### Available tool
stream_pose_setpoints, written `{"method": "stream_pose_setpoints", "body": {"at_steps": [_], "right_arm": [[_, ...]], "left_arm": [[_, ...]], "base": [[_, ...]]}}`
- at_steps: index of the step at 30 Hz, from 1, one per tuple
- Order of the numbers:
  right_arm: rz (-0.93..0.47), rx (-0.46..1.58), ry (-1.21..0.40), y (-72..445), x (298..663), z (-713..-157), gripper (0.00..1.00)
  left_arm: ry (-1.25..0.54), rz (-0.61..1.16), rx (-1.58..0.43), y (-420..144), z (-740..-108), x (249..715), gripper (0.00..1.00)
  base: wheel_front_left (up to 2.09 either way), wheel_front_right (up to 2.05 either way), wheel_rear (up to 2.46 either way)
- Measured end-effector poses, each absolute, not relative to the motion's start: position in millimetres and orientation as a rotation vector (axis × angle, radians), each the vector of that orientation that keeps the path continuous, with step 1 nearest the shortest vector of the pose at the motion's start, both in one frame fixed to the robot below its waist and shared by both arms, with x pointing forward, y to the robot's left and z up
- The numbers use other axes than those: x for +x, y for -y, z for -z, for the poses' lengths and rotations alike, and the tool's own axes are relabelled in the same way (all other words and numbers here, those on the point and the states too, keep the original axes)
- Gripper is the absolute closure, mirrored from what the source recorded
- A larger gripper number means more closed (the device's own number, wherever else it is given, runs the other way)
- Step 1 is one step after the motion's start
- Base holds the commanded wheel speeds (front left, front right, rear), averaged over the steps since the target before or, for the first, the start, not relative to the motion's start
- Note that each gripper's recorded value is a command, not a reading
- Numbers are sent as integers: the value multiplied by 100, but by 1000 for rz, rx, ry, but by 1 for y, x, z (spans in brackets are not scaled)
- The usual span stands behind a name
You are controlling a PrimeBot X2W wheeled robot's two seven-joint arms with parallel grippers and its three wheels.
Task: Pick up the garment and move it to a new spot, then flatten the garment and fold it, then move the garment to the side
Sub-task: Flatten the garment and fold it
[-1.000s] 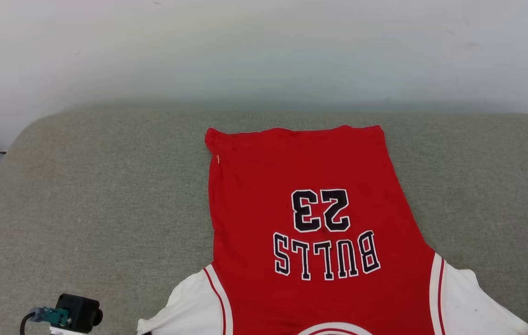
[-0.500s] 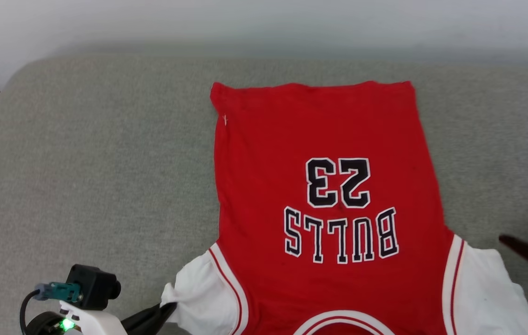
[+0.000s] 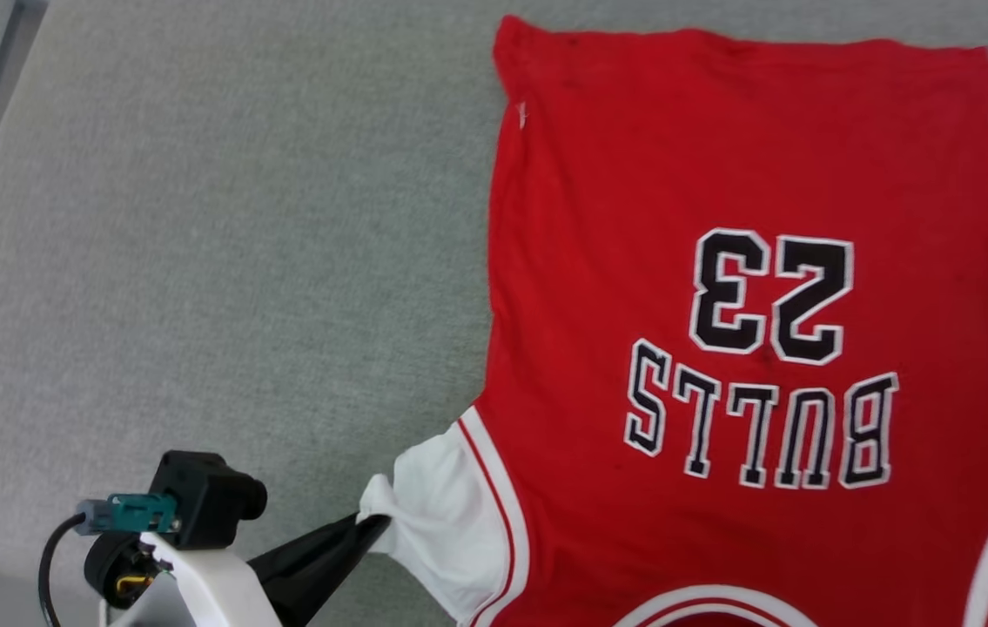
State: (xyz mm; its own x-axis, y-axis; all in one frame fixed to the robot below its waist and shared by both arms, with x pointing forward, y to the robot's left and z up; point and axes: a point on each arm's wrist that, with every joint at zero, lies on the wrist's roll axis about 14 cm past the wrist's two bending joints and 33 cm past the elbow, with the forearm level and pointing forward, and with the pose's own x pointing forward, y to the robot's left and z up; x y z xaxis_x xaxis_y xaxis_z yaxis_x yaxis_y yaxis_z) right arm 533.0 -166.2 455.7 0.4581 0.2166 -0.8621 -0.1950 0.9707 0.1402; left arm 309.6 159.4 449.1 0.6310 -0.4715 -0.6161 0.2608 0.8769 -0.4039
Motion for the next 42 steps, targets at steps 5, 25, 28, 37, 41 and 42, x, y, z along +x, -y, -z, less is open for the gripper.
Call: {"method": "stream_pose_setpoints", "body": {"at_steps": [5,25,28,37,41,42], "right_arm": [[-235,8,-1099,156,577,-437,0],[-237,-82,-1237,115,628,-357,47],[-245,-86,-1252,115,626,-352,100],[-246,-102,-1234,121,616,-354,100],[-240,-117,-1234,130,604,-358,100],[-236,-120,-1233,132,600,-359,100]], "left_arm": [[-794,412,-299,-161,-444,314,100],[-818,305,-366,-173,-430,313,100],[-820,297,-360,-176,-428,313,100],[-797,294,-343,-181,-429,316,100],[-779,294,-323,-184,-432,318,100],[-771,301,-326,-183,-434,319,100]], "base": [[0,0,0],[0,0,0],[0,0,0],[0,0,0],[0,0,0],[0,0,0]]}}
